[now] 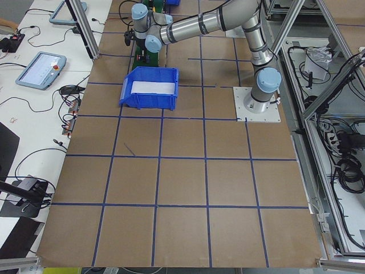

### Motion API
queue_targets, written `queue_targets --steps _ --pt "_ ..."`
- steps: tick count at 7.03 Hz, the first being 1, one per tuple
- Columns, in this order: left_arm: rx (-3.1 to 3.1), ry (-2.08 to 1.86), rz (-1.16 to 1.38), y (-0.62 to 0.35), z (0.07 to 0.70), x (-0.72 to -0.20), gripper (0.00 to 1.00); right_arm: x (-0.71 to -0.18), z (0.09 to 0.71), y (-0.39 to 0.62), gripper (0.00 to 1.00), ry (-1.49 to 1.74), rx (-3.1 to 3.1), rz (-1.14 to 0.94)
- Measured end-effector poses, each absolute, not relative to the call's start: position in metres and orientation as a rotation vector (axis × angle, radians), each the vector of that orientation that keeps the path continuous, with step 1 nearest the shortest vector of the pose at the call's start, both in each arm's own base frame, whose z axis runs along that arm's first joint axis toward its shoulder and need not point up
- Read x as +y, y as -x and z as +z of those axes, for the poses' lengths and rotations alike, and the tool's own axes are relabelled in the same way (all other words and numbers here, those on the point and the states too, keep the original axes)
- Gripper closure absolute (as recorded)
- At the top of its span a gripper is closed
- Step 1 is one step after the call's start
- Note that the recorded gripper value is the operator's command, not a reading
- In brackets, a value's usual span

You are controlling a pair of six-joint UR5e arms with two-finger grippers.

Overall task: Transport two buttons from left to right
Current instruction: 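Lift the red-capped button with left gripper while right gripper grasps yellow button, then place red button on belt with left gripper while right gripper carries yellow button away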

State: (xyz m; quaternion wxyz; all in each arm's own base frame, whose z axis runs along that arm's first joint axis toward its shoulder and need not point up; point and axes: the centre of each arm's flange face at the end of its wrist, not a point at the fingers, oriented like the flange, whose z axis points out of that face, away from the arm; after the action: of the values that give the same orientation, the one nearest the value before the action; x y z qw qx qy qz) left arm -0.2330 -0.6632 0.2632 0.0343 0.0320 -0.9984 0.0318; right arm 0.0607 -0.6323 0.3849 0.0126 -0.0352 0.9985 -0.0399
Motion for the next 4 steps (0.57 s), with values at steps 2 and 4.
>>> queue_targets --steps 2,4 --pt "-3.101 -0.093 0.107 0.230 0.263 -0.664 0.05 -0.602 0.420 0.114 0.98 0.228 3.144 -0.084" --pt "-3.108 -0.063 0.132 0.228 0.286 -0.658 0.03 -0.574 0.405 0.259 0.97 0.347 3.148 -0.061"
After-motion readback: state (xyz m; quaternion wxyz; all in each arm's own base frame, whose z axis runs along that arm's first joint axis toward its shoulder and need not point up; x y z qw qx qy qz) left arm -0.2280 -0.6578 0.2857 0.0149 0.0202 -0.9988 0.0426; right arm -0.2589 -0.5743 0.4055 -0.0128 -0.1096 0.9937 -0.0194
